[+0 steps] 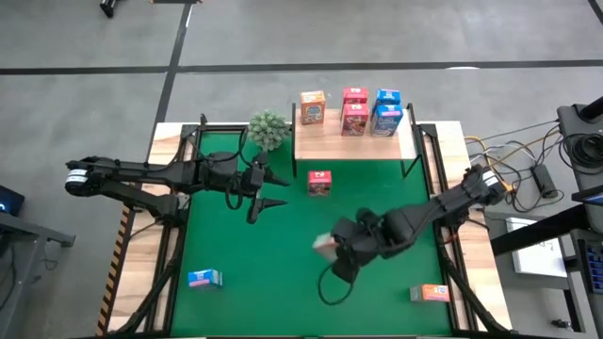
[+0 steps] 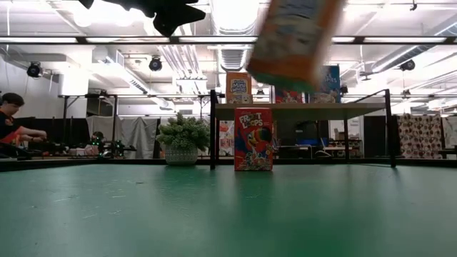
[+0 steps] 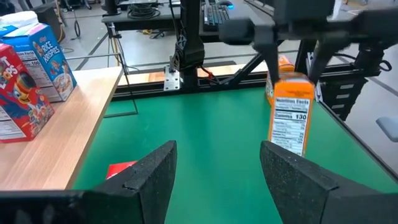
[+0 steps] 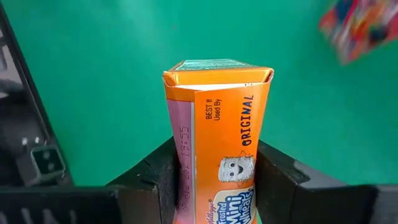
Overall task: Stack cereal on shelf
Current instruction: Put the left orange cereal box on the shelf aligned with the other orange cereal box
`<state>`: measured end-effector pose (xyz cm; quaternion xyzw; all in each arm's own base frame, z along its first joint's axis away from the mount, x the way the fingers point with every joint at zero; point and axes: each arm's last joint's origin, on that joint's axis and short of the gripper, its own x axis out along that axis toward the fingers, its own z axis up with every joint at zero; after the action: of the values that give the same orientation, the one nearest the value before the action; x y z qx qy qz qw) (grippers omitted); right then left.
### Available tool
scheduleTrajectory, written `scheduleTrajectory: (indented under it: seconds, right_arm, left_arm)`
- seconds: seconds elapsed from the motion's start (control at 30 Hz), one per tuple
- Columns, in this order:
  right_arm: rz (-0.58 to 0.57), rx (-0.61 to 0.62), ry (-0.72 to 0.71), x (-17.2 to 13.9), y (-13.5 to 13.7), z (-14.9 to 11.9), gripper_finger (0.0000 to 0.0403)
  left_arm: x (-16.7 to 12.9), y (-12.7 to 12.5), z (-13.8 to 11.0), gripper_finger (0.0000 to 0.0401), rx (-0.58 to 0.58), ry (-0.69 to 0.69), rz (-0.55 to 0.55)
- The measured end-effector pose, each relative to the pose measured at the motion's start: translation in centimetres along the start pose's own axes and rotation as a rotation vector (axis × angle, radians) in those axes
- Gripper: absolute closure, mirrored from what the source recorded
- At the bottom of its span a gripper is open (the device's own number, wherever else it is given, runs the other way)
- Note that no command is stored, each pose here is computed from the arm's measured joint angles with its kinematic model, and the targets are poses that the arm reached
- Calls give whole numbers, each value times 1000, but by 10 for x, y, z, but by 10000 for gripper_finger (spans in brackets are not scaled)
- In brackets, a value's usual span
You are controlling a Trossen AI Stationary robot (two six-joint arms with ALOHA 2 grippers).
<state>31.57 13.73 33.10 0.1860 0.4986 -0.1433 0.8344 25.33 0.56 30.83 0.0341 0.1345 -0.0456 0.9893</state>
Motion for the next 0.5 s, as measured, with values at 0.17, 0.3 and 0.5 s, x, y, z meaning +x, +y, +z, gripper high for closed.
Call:
scheduleTrajectory:
  seconds: [0.17,0.3,0.5]
  right_arm:
    - [-4,-80,-89,-14,-18,36,252]
    - [-30,-130,-137,-22,-40,62,252]
    - [-74,-171,-209,-36,-74,97,252]
  left_arm:
    - [-1,0,0,186,25,6,-1]
    - [-5,0,0,186,61,10,-1]
    - [-19,-1,6,186,136,-16,4]
